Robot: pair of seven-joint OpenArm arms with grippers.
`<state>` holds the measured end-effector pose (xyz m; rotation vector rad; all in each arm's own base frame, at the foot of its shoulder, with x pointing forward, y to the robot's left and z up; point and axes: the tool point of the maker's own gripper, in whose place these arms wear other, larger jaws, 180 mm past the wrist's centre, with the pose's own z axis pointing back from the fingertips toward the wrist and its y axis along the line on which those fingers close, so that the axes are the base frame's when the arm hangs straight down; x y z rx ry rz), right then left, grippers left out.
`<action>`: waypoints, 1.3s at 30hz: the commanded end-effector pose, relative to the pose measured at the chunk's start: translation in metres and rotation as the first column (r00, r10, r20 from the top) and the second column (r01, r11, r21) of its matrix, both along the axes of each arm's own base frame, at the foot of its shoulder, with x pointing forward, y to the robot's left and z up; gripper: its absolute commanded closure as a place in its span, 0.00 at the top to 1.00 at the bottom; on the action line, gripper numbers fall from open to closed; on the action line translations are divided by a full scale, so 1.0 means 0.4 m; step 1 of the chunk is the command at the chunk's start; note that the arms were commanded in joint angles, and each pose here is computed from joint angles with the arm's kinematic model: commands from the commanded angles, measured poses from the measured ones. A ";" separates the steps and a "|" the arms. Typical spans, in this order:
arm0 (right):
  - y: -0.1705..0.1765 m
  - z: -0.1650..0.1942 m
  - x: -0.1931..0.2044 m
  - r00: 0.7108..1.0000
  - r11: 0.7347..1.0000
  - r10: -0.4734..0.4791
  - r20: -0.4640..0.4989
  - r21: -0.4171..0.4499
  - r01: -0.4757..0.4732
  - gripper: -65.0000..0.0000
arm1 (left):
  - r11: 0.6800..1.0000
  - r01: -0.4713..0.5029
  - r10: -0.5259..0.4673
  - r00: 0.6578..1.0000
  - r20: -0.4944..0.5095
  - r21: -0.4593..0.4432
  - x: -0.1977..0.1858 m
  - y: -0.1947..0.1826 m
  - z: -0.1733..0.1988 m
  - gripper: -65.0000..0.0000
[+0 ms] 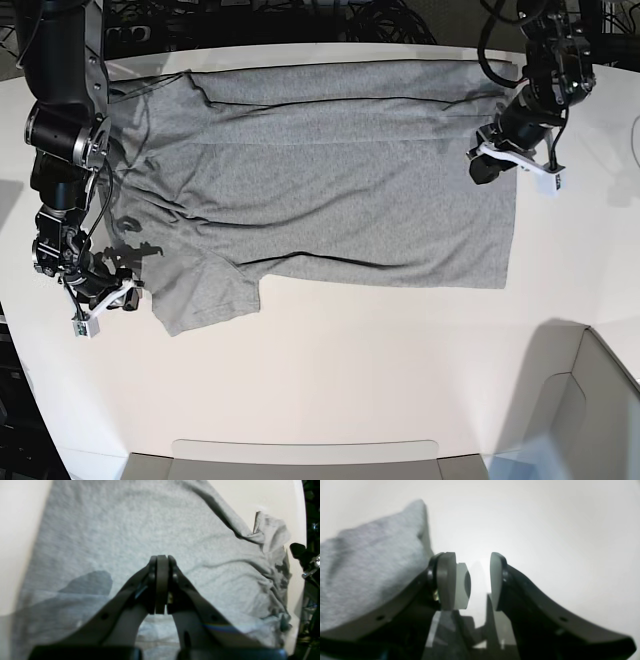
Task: Fold the T-shirt properly
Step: 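Release the right gripper and move it to the shirt's sleeve corner, then move the left gripper to the hem corner and grasp it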
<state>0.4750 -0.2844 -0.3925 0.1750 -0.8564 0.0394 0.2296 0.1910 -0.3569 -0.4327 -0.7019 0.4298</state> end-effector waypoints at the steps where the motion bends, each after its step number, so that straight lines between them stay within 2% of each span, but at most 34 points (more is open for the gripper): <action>1: 0.018 0.069 0.045 0.996 0.999 0.030 0.088 0.030 -0.033 0.35 | 1.000 0.005 -0.005 0.999 0.035 0.006 0.014 0.003 0.022 0.00; 7: 0.029 0.079 0.050 0.994 0.998 0.051 0.101 0.038 -0.055 0.35 | 1.000 0.002 -0.002 0.999 0.039 -0.008 0.016 -0.007 0.022 0.00; 10: 0.031 0.113 0.067 0.988 0.998 0.062 0.142 0.017 -0.065 0.35 | 1.000 0.004 -0.004 0.999 0.038 -0.011 0.016 -0.010 0.021 0.00; 13: 0.070 0.134 0.085 0.980 0.996 0.087 0.178 0.012 -0.091 0.35 | 1.000 0.004 -0.004 0.999 0.038 -0.011 0.016 -0.010 0.021 0.00; 19: 0.136 0.096 0.083 0.984 0.992 0.104 0.146 0.052 -0.112 0.35 | 1.000 0.004 -0.004 0.999 0.039 -0.011 0.017 -0.010 0.022 0.00; 23: 0.105 0.057 0.073 0.994 0.999 0.017 0.110 0.047 -0.023 0.35 | 1.000 0.003 -0.003 0.999 0.040 -0.014 0.018 -0.010 0.023 0.00; 25: 0.081 0.050 0.071 0.991 0.999 -0.033 0.127 0.033 0.029 0.35 | 1.000 0.002 -0.001 0.999 0.041 -0.014 0.018 -0.009 0.024 0.00; 32: 0.045 0.045 0.058 0.989 0.999 -0.048 0.141 0.012 0.047 0.35 | 1.000 0.000 0.000 0.999 0.041 -0.010 0.018 -0.007 0.023 0.00; 36: 0.055 0.018 0.040 0.996 1.000 -0.030 0.081 0.009 0.029 0.35 | 1.000 0.003 -0.003 0.999 0.040 -0.013 0.018 -0.010 0.023 0.00; 39: 0.112 0.002 0.022 0.997 0.997 0.067 0.041 0.048 -0.068 0.35 | 1.000 0.003 -0.003 0.999 0.040 -0.013 0.018 -0.010 0.023 0.00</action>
